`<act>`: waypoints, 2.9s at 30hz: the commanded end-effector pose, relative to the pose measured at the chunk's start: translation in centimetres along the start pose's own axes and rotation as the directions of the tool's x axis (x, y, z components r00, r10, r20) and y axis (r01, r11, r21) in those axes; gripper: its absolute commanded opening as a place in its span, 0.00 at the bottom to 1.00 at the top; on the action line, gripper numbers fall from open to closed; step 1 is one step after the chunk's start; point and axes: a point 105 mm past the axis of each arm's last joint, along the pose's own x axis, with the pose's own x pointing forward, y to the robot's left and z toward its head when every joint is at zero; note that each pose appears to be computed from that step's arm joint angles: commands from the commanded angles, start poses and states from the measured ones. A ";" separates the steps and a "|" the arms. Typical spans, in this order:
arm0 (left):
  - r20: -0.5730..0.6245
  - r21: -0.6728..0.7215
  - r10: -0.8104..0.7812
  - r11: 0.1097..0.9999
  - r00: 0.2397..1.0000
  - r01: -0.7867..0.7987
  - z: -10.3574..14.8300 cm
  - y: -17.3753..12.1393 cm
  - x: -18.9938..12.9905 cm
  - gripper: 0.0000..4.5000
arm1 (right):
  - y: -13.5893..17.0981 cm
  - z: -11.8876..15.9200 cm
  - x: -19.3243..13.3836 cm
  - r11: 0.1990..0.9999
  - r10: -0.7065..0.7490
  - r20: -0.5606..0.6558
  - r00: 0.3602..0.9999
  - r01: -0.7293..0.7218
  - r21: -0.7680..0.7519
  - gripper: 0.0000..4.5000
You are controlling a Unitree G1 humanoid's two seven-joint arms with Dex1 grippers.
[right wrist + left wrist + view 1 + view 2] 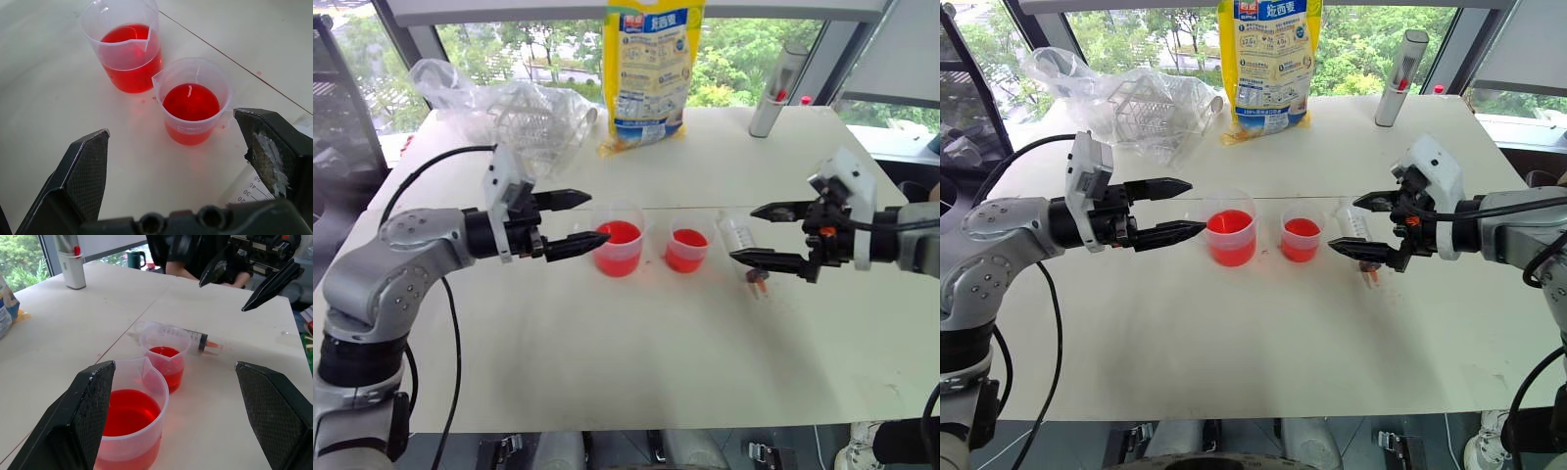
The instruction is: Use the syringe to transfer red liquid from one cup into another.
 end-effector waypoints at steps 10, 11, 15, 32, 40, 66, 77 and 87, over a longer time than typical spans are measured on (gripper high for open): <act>0.039 0.047 0.000 0.999 0.999 -0.002 1.3 0.1 0.1 0.89 | -3.3 -1.0 -0.3 0.987 -0.154 -0.101 0.983 0.157 0.023 0.99; 0.040 0.046 -0.003 0.999 0.999 0.001 1.3 0.1 0.1 0.89 | -3.7 -1.2 -0.2 0.984 -0.170 -0.116 0.979 0.175 0.037 0.99; 0.040 0.048 -0.009 0.999 0.999 0.007 1.3 0.1 0.4 0.89 | -5.4 -2.2 0.6 0.963 -0.221 -0.201 0.954 0.246 0.111 0.99; 0.065 0.064 0.041 0.997 0.997 -0.045 1.3 -0.3 0.2 0.89 | -10.3 -7.6 7.8 0.842 -0.154 -0.478 0.865 0.368 0.394 0.99; 0.068 0.067 0.059 0.996 0.996 -0.064 1.3 -0.4 0.2 0.89 | -9.8 -8.3 9.3 0.880 -0.100 -0.510 0.854 0.316 0.356 0.87; 0.129 0.163 0.086 0.981 0.988 -0.106 5.2 3.6 -0.9 0.89 | -6.2 12.1 3.8 0.950 -0.251 0.542 0.802 0.312 -0.021 0.31; 0.133 0.245 0.046 0.966 0.990 -0.078 8.3 3.8 -1.7 0.89 | 0.7 16.1 9.3 1.000 -0.027 0.833 0.553 0.022 0.018 0.31; 0.124 0.271 0.054 0.959 0.991 -0.086 9.4 3.6 -2.1 0.89 | 3.4 9.7 15.0 0.991 -0.034 0.805 0.592 -0.084 0.103 0.31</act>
